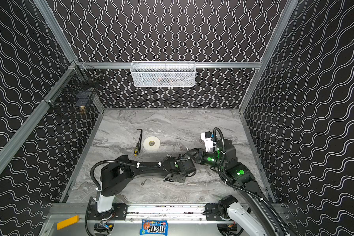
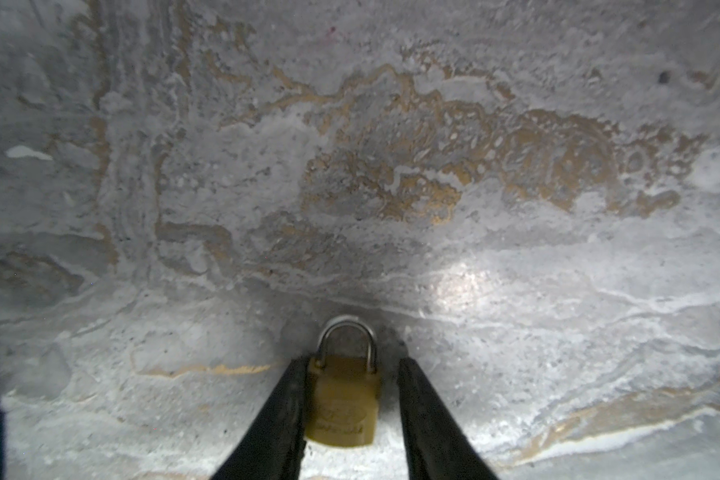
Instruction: Unlock with the key
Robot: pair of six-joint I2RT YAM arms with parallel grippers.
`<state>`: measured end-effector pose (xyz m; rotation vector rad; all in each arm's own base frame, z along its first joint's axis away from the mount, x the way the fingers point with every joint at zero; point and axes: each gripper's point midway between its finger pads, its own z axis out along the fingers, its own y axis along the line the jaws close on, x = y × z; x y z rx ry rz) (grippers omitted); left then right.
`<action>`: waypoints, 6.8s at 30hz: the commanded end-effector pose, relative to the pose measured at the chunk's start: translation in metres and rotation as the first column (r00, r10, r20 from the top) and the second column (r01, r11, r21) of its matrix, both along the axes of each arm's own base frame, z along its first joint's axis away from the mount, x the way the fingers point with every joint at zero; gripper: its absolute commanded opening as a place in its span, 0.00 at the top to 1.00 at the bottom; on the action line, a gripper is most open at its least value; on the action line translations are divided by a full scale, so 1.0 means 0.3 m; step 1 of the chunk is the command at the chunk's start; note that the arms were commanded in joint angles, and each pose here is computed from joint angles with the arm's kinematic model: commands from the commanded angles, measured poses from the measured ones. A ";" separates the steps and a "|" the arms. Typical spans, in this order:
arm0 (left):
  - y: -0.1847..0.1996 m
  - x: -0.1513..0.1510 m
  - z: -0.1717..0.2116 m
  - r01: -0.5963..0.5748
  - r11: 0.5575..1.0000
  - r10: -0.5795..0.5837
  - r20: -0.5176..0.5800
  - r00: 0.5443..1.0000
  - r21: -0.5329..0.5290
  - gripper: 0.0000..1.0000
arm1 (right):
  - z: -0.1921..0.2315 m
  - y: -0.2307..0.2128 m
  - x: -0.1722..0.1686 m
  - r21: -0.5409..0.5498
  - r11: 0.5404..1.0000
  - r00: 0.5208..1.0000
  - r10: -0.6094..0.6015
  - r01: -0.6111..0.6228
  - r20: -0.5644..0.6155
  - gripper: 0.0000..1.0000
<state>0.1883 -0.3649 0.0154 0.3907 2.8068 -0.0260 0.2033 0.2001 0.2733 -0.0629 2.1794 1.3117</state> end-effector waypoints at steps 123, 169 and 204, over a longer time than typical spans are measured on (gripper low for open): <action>0.267 0.214 0.534 -0.330 0.805 0.467 0.185 0.865 -0.492 0.97 | -0.346 0.383 0.082 0.163 0.986 0.986 -0.011 0.039 -0.165 1.00; 0.229 0.143 0.549 -0.373 0.696 0.501 0.042 0.865 -0.613 1.00 | -0.244 0.341 0.076 0.035 0.997 0.991 -0.079 0.075 0.109 0.79; 0.220 0.191 0.600 -0.354 0.679 0.530 0.097 0.842 -0.643 1.00 | -0.298 0.333 0.037 0.139 0.988 0.997 -0.070 0.063 0.046 0.95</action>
